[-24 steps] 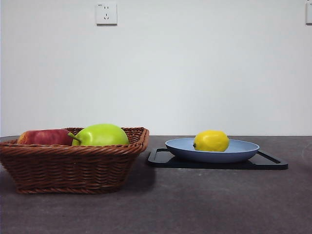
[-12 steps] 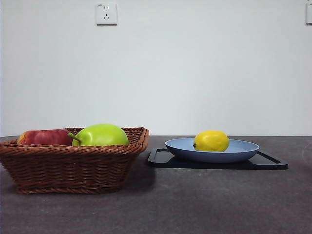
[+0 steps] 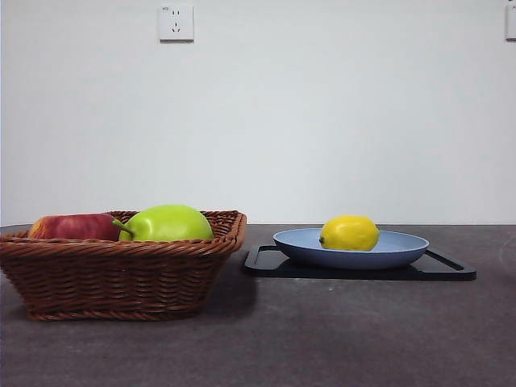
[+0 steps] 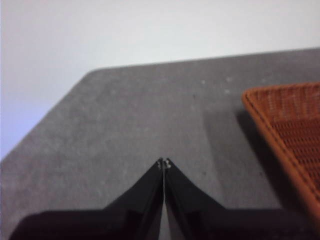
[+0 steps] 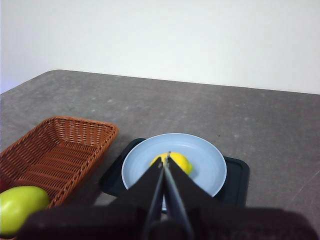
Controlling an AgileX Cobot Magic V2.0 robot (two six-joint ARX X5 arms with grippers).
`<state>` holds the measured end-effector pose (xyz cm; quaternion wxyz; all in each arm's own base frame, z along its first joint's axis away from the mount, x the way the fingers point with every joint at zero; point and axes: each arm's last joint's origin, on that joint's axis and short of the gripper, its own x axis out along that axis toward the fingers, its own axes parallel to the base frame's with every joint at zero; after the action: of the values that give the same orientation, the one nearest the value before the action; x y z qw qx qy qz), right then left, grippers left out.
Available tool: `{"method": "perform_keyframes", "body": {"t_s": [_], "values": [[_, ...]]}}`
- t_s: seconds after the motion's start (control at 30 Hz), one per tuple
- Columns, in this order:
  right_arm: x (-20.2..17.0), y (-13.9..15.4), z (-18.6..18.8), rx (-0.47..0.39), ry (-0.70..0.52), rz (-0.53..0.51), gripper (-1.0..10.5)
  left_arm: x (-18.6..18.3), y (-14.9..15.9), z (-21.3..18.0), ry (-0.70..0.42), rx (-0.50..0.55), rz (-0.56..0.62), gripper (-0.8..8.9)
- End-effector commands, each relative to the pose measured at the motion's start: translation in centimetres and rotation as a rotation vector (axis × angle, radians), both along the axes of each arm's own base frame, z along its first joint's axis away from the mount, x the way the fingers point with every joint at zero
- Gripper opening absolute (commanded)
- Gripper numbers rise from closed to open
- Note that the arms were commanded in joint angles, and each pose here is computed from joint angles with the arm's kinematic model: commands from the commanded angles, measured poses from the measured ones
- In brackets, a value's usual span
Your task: Take the lemon from the basket,put the lemon in the plate,hand out the plate
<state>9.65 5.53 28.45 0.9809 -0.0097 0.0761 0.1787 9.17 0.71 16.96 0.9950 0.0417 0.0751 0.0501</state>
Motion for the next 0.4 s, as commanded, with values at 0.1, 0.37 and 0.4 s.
{"method": "perform_keyframes", "body": {"t_s": [0.1, 0.37, 0.4], "values": [[-0.1, 0.0, 0.3, 0.019, -0.006, 0.0, 0.0, 0.1, 0.1, -0.8, 0.007, -0.016, 0.01, 0.08], [-0.1, 0.0, 0.3, 0.019, -0.007, 0.0, 0.0, 0.3, 0.1, -2.0, 0.031, -0.089, 0.026, 0.08], [-0.1, 0.0, 0.3, 0.019, -0.007, 0.0, 0.0, 0.3, 0.1, -2.0, 0.03, -0.089, 0.023, 0.08]]}}
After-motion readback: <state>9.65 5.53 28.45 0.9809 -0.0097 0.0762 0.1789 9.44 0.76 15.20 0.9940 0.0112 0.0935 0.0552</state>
